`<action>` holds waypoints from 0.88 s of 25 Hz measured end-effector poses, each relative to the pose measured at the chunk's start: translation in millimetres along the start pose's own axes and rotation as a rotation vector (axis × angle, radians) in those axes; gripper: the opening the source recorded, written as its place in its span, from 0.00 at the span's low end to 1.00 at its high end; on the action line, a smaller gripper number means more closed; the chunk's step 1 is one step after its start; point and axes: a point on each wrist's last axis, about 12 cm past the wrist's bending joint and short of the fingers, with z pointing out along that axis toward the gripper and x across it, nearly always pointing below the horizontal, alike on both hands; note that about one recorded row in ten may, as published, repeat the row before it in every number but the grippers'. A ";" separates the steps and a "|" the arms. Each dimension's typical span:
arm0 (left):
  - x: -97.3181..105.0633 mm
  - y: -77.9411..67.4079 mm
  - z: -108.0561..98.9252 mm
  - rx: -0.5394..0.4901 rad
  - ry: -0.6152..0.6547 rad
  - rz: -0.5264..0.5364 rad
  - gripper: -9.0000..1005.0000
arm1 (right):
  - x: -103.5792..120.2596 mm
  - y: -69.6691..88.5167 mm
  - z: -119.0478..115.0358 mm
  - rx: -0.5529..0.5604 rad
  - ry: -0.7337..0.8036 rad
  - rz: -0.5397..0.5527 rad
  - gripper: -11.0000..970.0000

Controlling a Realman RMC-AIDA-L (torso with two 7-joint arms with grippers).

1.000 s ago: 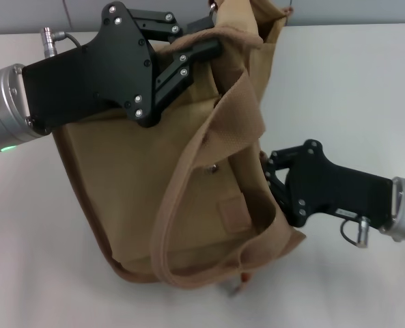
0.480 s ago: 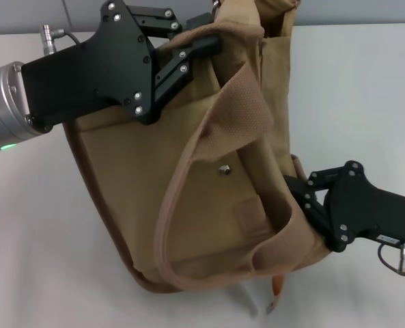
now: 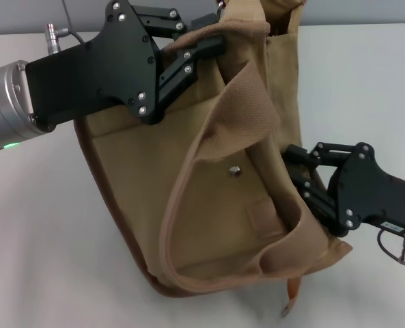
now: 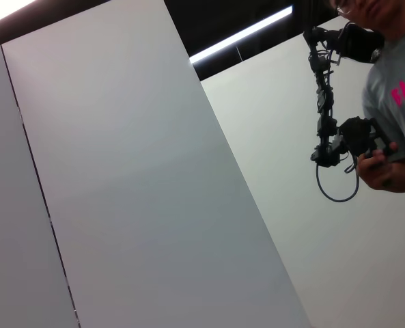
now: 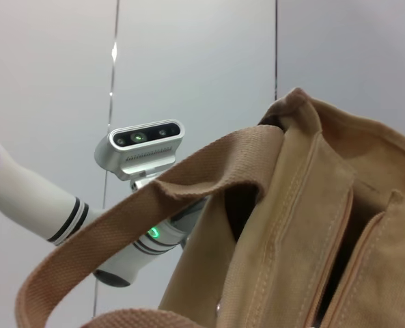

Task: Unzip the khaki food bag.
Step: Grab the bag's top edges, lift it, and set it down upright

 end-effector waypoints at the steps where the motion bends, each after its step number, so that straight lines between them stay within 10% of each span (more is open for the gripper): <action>1: 0.0 0.0 0.0 0.000 0.000 0.000 0.10 | 0.0 0.0 0.0 0.000 0.000 0.000 0.19; 8: -0.1 0.6 2.2 0.009 -0.002 0.001 0.10 | 6.3 -2.7 10.0 -0.034 0.058 0.003 0.46; 18: -0.2 1.3 4.5 0.018 -0.003 0.000 0.10 | 11.2 -11.5 38.2 -0.061 0.085 0.031 0.55; 22: -0.2 1.2 4.6 0.019 -0.003 0.000 0.10 | 12.3 -12.7 43.4 -0.069 0.094 0.036 0.32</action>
